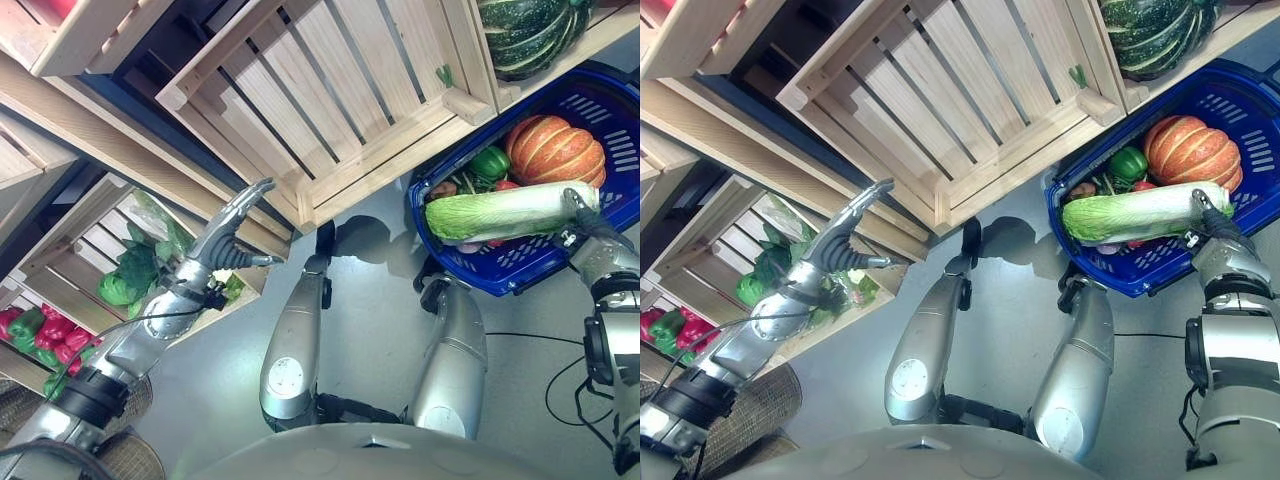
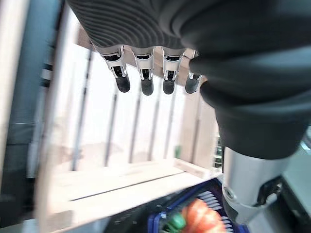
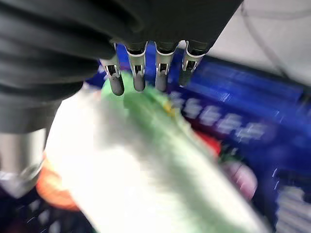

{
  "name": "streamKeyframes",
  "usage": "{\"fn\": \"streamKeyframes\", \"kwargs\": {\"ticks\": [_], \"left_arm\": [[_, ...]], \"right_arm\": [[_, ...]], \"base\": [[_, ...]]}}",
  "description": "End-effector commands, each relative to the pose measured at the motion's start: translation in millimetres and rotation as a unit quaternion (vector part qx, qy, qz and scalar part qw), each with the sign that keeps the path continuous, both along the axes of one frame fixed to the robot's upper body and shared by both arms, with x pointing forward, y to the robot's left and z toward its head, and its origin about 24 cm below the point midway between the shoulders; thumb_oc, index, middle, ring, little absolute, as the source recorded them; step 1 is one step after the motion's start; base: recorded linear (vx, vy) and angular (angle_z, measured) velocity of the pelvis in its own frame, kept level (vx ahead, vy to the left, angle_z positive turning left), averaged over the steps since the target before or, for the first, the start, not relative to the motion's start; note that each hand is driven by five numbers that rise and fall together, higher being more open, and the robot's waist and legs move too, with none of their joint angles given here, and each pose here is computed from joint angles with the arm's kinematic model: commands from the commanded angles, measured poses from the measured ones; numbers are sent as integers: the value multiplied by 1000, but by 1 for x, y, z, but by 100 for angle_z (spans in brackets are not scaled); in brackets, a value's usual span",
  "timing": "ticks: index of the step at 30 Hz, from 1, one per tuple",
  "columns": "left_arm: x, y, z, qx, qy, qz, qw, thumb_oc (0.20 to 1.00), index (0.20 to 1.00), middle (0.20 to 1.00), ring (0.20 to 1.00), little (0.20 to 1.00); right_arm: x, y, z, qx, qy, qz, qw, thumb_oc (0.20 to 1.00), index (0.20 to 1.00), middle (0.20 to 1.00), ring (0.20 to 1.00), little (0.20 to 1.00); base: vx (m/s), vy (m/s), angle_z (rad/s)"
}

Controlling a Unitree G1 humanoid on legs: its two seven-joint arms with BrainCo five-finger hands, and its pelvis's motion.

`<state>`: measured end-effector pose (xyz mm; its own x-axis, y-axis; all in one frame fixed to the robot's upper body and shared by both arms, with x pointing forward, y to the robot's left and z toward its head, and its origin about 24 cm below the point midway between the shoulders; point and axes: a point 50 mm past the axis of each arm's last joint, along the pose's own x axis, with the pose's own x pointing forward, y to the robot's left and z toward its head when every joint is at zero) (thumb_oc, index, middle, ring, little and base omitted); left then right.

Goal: Pick up fruits and vegetables into the basket

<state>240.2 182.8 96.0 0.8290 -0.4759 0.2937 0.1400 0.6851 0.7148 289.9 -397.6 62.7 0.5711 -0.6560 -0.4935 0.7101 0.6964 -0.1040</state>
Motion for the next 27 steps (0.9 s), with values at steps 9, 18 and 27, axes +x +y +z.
{"fn": "streamKeyframes", "kwargs": {"ticks": [9,18,27], "left_arm": [[-7,-35,9,-62,4,-90,994,1000,1000,1000,1000,1000],[-6,-12,2,-93,36,-40,994,1000,1000,1000,1000,1000],[-39,28,-66,-140,225,34,964,1000,1000,1000,1000,1000]], "right_arm": [[-1,-4,6,-125,1,2,992,1000,1000,1000,1000,1000],[-13,37,-38,-162,-42,55,984,1000,1000,1000,1000,1000],[-69,107,-73,-166,-134,189,959,1000,1000,1000,1000,1000]], "base": [[-42,59,-3],[32,80,-11],[147,115,-21]]}}
